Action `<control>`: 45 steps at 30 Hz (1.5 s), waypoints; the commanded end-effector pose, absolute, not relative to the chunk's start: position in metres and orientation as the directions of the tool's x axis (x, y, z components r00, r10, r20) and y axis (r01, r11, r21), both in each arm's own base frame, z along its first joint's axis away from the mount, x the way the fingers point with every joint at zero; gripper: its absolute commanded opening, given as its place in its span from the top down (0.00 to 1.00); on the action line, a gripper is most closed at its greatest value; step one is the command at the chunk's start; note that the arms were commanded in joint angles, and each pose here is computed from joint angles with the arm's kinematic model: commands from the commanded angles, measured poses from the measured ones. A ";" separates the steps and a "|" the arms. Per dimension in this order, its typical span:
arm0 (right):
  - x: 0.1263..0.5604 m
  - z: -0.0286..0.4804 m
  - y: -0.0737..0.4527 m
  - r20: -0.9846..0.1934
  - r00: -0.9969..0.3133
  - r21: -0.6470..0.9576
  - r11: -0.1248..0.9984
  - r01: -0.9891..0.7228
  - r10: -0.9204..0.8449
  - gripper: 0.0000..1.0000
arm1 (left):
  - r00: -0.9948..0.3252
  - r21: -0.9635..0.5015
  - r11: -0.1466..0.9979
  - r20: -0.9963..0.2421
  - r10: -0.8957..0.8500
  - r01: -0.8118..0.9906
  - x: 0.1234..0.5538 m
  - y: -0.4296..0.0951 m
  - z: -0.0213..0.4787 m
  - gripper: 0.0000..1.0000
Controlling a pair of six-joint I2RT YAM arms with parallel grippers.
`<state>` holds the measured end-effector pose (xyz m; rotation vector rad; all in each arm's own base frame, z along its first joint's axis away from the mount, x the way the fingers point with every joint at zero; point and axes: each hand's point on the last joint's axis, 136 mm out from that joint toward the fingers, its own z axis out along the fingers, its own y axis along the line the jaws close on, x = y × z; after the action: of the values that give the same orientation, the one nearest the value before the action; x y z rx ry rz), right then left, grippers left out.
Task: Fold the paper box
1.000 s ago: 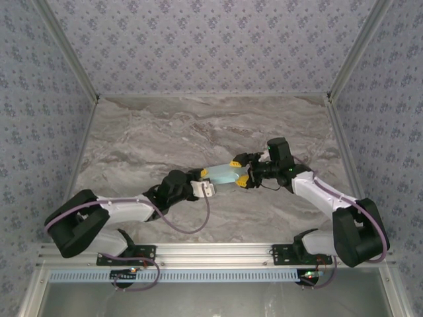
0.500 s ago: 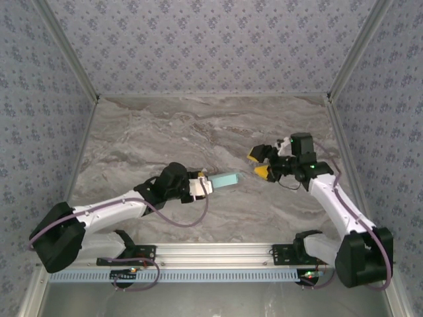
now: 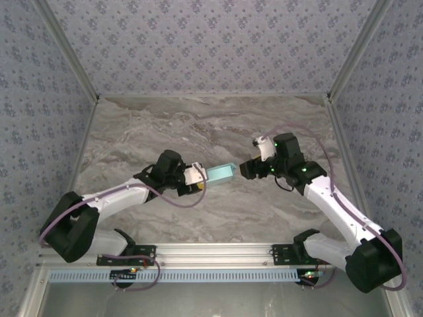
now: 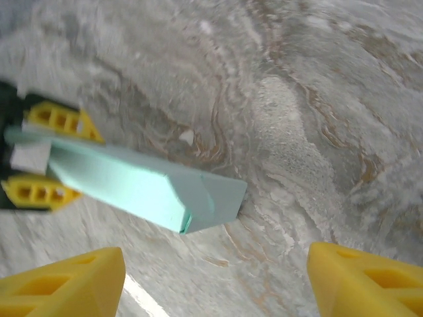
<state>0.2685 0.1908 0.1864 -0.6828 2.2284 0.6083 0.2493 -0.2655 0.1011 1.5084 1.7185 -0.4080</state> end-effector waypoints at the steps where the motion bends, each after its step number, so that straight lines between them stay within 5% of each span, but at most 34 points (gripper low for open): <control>1: 0.265 0.166 0.194 -0.716 -0.457 -0.019 0.670 -0.742 -0.527 0.26 | 0.057 0.222 0.199 -0.791 0.609 0.955 0.245 -0.274 0.113 0.54; 5: 0.279 0.162 0.213 -0.717 -0.430 -0.032 0.643 -0.765 -0.548 0.38 | 0.062 0.225 0.193 -0.788 0.612 0.955 0.248 -0.273 0.109 0.54; 11: 0.303 0.168 0.222 -0.698 -0.395 -0.094 0.624 -0.776 -0.597 0.41 | 0.076 0.223 0.178 -0.801 0.594 0.959 0.246 -0.277 0.114 0.54; 18: 0.304 0.160 0.231 -0.680 -0.405 -0.060 0.598 -0.800 -0.611 0.71 | 0.069 0.216 0.179 -0.799 0.598 0.960 0.249 -0.278 0.113 0.52; 27: 0.311 0.149 0.245 -0.634 -0.585 0.022 0.745 -0.667 -0.506 0.88 | -0.002 0.173 0.250 -0.819 0.574 0.953 0.260 -0.282 0.122 0.51; 36: 0.313 0.159 0.251 -0.612 -0.700 0.073 0.855 -0.514 -0.369 0.87 | -0.117 0.111 0.343 -0.806 0.580 0.933 0.277 -0.283 0.124 0.51; 45: 0.307 0.141 0.249 -0.458 -0.865 0.140 0.944 -0.299 -0.206 0.88 | -0.148 0.108 0.405 -0.821 0.551 0.908 0.290 -0.284 0.123 0.48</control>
<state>0.3209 0.2498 0.1519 -0.4826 2.5462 0.2919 0.2777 -0.2803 0.1171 1.3204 1.8234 -0.5520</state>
